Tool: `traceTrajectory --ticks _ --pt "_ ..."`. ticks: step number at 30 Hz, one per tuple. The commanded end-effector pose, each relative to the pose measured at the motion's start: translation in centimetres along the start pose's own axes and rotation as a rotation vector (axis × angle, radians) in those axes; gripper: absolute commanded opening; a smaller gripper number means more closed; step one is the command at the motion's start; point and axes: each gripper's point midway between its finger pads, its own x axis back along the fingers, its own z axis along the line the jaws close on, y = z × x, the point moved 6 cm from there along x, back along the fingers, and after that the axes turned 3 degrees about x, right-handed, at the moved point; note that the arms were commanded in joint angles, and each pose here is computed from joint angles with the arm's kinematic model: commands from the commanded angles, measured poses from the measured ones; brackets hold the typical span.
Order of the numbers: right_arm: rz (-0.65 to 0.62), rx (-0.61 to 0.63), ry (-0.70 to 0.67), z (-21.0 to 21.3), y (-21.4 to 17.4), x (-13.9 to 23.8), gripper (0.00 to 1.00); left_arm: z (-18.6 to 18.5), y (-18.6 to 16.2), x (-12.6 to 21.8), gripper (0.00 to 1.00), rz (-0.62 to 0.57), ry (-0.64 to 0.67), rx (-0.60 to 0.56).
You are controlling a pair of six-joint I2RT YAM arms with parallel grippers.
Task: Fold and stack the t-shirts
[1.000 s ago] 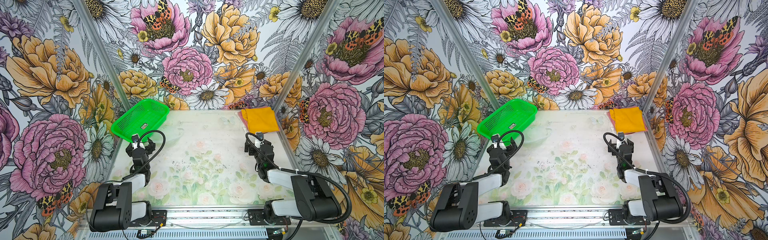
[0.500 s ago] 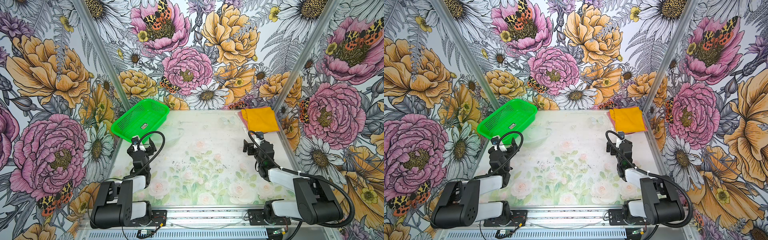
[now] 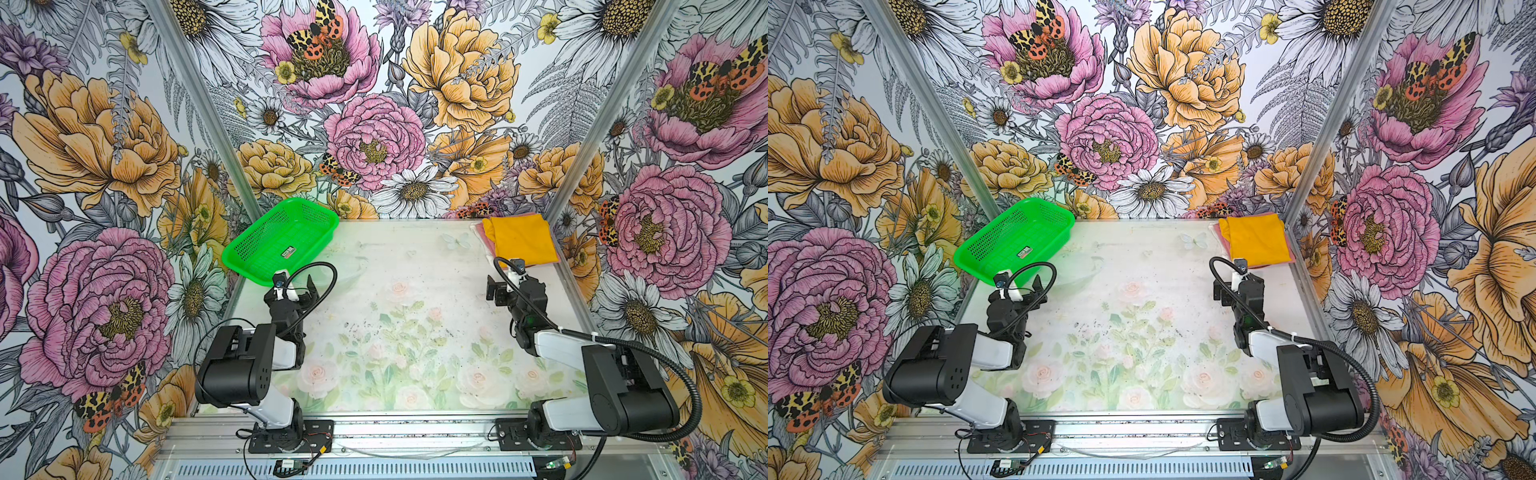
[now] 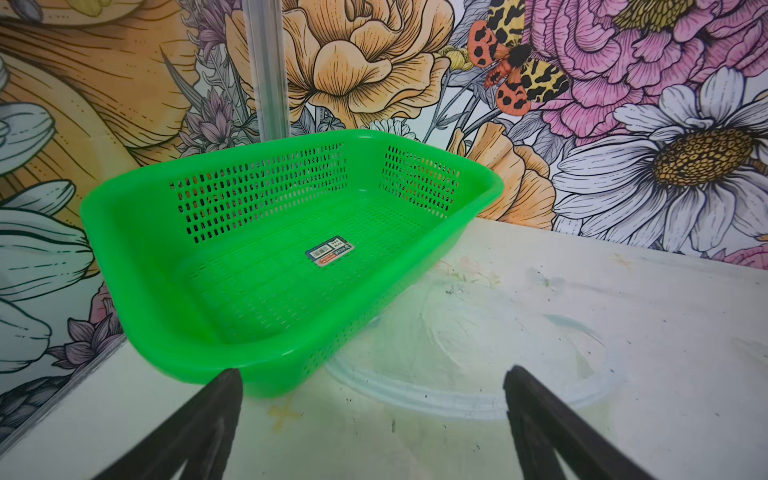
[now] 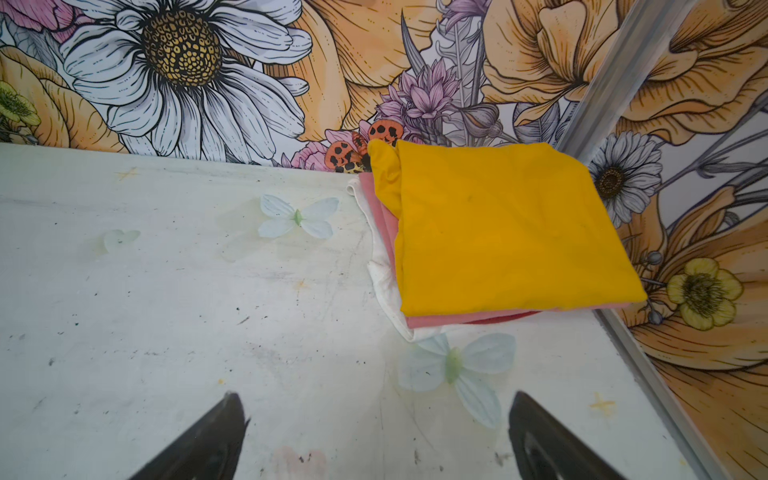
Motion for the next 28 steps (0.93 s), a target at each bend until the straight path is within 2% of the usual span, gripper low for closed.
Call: traceTrajectory --ticks 1,6,8,10,28 --pt "-0.063 -0.001 -0.032 -0.7 0.1 0.1 0.99 -0.7 0.1 -0.3 0.99 0.019 -0.035 -0.022" --pt "-0.052 -0.036 -0.068 -1.4 -0.6 -0.3 1.0 -0.9 0.1 -0.7 0.99 0.04 -0.035 -0.029" --pt "-0.09 -0.042 -0.093 -1.6 -1.2 -0.5 0.99 -1.7 0.0 -1.2 0.99 0.065 -0.064 -0.06" --pt "-0.061 -0.051 -0.101 -1.7 -1.4 -0.4 0.99 -2.6 -0.3 -1.4 0.99 0.099 -0.104 -0.104" --pt "-0.054 -0.082 -0.19 -2.6 -1.3 -0.6 1.0 -2.6 -0.3 -1.4 0.99 0.091 -0.098 -0.104"
